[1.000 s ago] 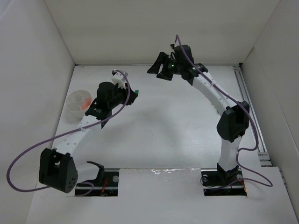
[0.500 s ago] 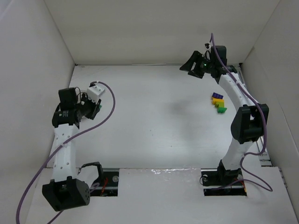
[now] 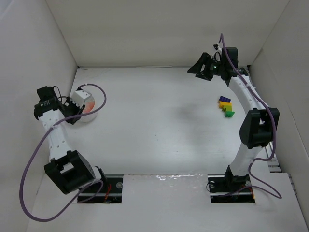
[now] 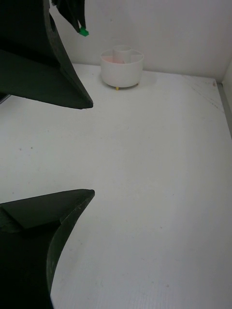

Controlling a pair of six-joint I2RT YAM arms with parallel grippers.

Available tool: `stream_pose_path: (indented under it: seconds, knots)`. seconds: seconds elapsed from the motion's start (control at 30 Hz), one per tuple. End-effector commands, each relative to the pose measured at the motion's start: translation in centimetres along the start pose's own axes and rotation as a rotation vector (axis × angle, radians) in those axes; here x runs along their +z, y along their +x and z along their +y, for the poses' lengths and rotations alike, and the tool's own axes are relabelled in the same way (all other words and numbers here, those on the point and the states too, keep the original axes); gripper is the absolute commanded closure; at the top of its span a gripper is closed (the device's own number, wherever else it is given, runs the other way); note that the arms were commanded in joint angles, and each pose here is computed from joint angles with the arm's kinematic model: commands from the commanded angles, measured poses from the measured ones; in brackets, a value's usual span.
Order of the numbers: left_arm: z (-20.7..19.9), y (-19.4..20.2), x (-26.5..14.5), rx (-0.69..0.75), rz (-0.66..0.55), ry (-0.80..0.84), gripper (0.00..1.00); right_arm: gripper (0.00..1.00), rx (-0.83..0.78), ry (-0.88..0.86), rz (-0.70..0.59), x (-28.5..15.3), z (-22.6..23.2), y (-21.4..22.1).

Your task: Sort the legos into containers by color

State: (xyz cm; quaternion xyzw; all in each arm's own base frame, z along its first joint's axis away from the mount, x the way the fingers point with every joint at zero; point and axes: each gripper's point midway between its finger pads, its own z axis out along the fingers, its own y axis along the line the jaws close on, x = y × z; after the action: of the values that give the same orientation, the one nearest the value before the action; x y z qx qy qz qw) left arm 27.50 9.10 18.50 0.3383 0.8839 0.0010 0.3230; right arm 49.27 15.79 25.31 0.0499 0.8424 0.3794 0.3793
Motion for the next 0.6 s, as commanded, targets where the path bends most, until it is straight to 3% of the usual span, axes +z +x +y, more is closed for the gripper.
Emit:
stream_pose_path:
  seconds: [0.0, 0.2, 0.57]
  knots:
    - [2.3, -0.6, -1.4, 0.071, -0.001, -0.048, 0.93, 0.28, -0.075, -0.067, -0.063, -1.7, 2.7, -1.7]
    - [4.1, 0.2, -1.1, 0.146, 0.023, -0.127, 0.90, 0.28, -0.075, -0.067, -0.063, -1.7, 2.7, -1.7]
    - [4.9, -0.2, 0.6, 0.286, -0.024, 0.025, 0.88, 0.28, -0.072, -0.072, -0.053, -1.1, 2.4, -1.7]
